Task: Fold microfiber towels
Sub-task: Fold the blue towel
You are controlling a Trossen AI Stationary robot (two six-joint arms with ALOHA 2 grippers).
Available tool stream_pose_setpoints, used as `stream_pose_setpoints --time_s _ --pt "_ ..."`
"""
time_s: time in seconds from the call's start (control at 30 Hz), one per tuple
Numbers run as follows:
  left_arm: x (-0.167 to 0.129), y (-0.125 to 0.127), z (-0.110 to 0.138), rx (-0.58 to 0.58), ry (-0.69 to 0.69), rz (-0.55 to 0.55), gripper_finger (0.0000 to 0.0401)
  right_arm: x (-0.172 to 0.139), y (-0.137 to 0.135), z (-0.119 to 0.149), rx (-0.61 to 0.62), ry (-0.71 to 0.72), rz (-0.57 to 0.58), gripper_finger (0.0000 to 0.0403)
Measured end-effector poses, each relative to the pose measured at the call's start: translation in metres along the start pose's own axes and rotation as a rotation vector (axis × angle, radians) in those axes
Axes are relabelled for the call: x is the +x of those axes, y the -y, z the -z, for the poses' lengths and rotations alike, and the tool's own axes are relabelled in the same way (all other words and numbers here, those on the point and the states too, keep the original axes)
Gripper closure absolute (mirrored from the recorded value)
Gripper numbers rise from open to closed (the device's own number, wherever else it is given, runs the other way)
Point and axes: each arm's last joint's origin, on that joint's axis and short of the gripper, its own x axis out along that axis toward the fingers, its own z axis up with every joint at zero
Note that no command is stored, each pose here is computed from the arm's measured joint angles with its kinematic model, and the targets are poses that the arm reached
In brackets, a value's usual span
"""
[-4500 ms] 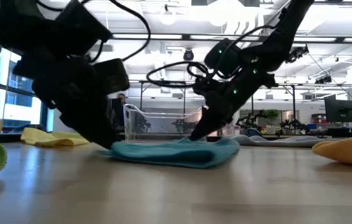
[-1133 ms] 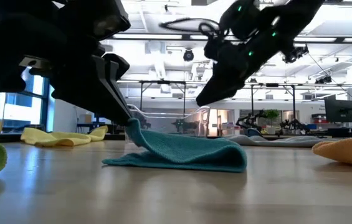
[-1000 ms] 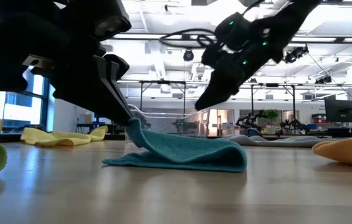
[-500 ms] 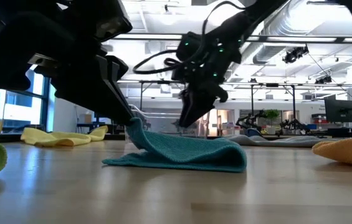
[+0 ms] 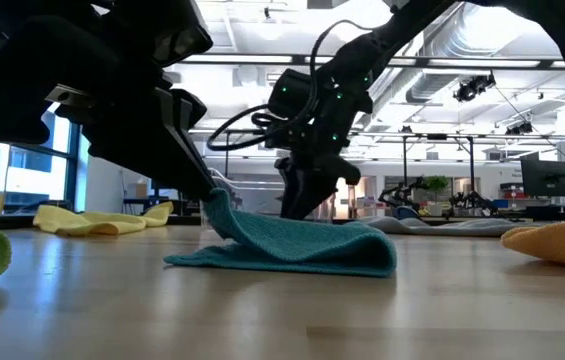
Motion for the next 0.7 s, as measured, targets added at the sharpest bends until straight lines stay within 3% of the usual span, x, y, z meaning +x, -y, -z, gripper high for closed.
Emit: stream_pose_setpoints --time_s 0.43,0.7 --pt "0.0 0.0 0.0 -0.001 0.0 0.0 0.0401 0.0032 0.0038 0.0026 -0.004 0.033 -0.024 0.0395" --pt "-0.0009 0.0015 0.0 0.003 0.003 0.0 0.0401 -0.0059 0.0027 0.0009 0.026 0.038 -0.027 0.0402"
